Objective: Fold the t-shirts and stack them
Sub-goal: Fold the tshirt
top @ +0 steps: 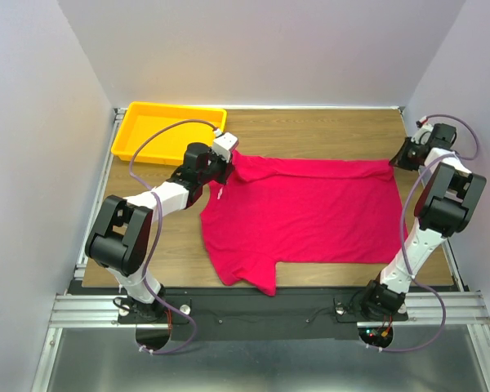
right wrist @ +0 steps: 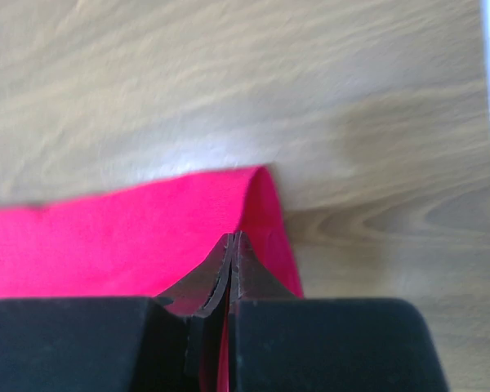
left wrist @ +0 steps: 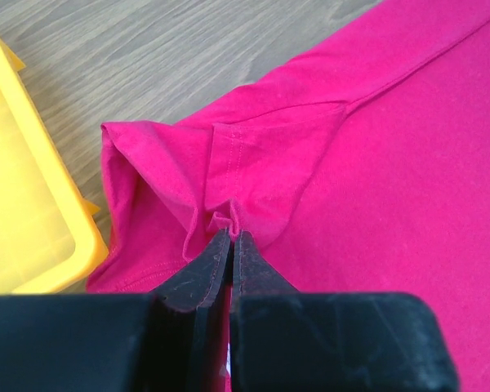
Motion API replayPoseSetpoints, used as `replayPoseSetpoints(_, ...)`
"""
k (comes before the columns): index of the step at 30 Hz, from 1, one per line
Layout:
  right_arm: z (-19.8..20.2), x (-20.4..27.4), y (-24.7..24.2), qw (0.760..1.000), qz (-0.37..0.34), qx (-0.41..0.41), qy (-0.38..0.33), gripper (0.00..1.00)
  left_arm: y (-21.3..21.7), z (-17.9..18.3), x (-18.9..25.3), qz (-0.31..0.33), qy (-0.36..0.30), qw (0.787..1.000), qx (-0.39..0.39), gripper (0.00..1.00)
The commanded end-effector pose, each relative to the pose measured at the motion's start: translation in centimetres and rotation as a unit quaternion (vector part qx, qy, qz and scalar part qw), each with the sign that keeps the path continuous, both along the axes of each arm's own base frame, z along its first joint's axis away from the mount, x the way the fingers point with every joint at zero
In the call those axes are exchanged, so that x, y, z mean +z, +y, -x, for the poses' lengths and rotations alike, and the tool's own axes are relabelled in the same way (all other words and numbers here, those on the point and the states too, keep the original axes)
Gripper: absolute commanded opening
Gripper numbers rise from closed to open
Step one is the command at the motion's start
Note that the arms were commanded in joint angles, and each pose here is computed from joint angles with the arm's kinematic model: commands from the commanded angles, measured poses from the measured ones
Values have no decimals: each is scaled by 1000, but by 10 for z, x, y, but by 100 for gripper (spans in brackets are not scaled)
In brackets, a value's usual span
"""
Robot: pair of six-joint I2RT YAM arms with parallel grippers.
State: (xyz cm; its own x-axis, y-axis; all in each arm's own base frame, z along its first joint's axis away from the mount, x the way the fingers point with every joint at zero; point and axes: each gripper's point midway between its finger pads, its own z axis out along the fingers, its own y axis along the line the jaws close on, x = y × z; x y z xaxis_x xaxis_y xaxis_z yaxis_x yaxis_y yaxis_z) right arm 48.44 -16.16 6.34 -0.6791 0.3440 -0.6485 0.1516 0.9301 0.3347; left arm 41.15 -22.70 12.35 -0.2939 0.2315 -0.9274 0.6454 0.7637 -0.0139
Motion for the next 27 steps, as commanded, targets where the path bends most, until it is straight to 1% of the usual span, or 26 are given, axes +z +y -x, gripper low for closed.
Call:
replayPoseSetpoints(1,6,27,10,996,45,64,-49,1,-6,-8,37,12,-49,999,-6,0)
replayPoseSetpoints(9,31,-3,-11,994,106,28,12,1,-7,-8,35,15,-44,999,-10,0)
replayPoseSetpoints(10,31,-5,-14,993,110,23,16,2,-8,-7,35,15,-44,999,-11,0)
replayPoseSetpoints(11,31,-5,-18,993,117,15,21,5,-8,-7,37,16,-45,999,-12,0)
replayPoseSetpoints(14,32,-9,-31,990,132,-16,35,8,-8,-8,35,16,-44,999,-12,0)
replayPoseSetpoints(19,11,5,-44,990,135,-41,15,6,-9,-8,35,16,-43,999,-13,0)
replayPoseSetpoints(24,-8,10,-42,993,117,-34,-5,6,-9,-8,33,15,-41,999,-14,0)
replayPoseSetpoints(26,-8,10,-41,993,117,-29,-6,9,-8,-8,33,14,-42,999,-13,0)
replayPoseSetpoints(27,-7,10,-41,992,119,-27,-5,14,-9,-8,33,15,-42,999,-14,0)
